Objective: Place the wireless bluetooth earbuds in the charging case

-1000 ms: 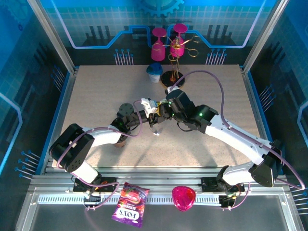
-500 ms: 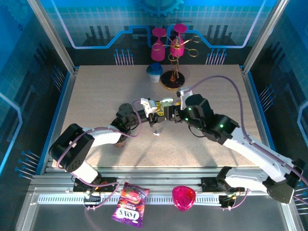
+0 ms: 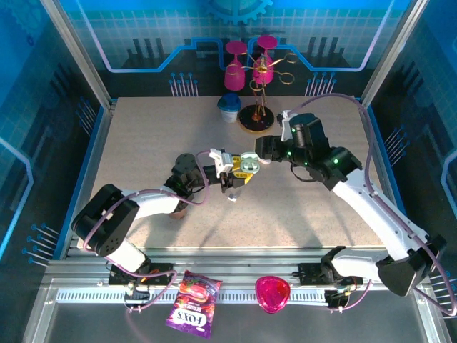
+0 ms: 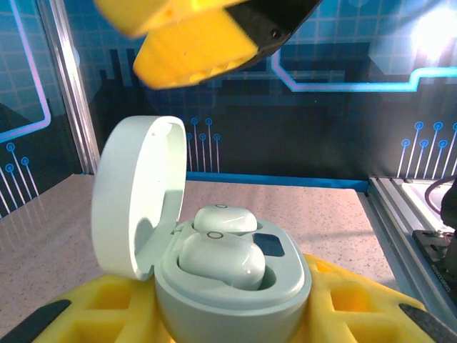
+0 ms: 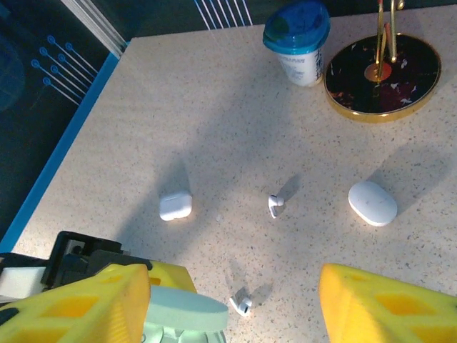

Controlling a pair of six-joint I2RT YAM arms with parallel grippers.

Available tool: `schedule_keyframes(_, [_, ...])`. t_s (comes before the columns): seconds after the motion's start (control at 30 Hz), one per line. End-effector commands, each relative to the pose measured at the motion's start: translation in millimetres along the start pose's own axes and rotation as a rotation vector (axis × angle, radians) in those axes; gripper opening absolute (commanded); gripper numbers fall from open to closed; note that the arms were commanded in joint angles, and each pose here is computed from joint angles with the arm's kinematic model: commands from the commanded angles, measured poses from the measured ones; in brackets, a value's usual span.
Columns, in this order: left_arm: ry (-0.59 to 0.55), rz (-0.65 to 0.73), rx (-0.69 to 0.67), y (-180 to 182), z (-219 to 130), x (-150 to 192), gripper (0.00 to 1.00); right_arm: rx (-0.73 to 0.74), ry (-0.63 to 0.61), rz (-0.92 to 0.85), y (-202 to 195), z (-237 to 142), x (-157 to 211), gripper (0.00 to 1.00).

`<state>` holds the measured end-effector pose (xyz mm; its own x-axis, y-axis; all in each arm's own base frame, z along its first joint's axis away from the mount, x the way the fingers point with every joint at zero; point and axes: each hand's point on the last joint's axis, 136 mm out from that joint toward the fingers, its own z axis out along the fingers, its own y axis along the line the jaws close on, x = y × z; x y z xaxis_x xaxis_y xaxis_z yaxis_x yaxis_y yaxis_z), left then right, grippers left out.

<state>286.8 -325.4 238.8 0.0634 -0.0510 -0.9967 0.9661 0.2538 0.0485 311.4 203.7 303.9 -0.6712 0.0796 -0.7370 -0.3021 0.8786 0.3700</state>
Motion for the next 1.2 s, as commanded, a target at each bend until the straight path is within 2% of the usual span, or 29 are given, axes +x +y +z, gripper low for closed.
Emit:
schedule_keyframes(0.0, [-0.062,0.043,0.044,-10.2,-2.7,-24.2,0.37,-0.013,0.059,-0.021,2.4,-2.7,7.0,0.65])
schedule_keyframes(0.53, [-0.108,0.020,-0.006,4.4,-3.9,-36.1,0.37,-0.044,0.147,-0.069,-2.6,-9.6,48.5,0.68])
schedule_keyframes(0.63, [-0.108,0.022,-0.014,5.8,-4.6,-36.3,0.37,-0.063,0.130,-0.052,-0.4,-11.9,49.7,0.69])
schedule_keyframes(0.73, [-0.116,0.029,-0.018,5.9,-5.3,-38.0,0.37,-0.145,0.083,0.033,6.1,-13.9,45.2,0.71])
schedule_keyframes(0.83, [-0.138,0.035,-0.026,6.0,-7.0,-42.6,0.38,-0.303,0.067,0.161,19.7,-12.0,44.0,0.73])
schedule_keyframes(1.03, [-0.174,0.044,-0.030,8.9,-5.0,-55.8,0.38,-0.532,0.129,0.405,36.9,-7.5,50.9,0.74])
schedule_keyframes(1.17, [-0.194,0.044,-0.017,9.0,-2.0,-61.7,0.38,-0.649,0.152,0.526,44.7,-0.4,54.9,0.72])
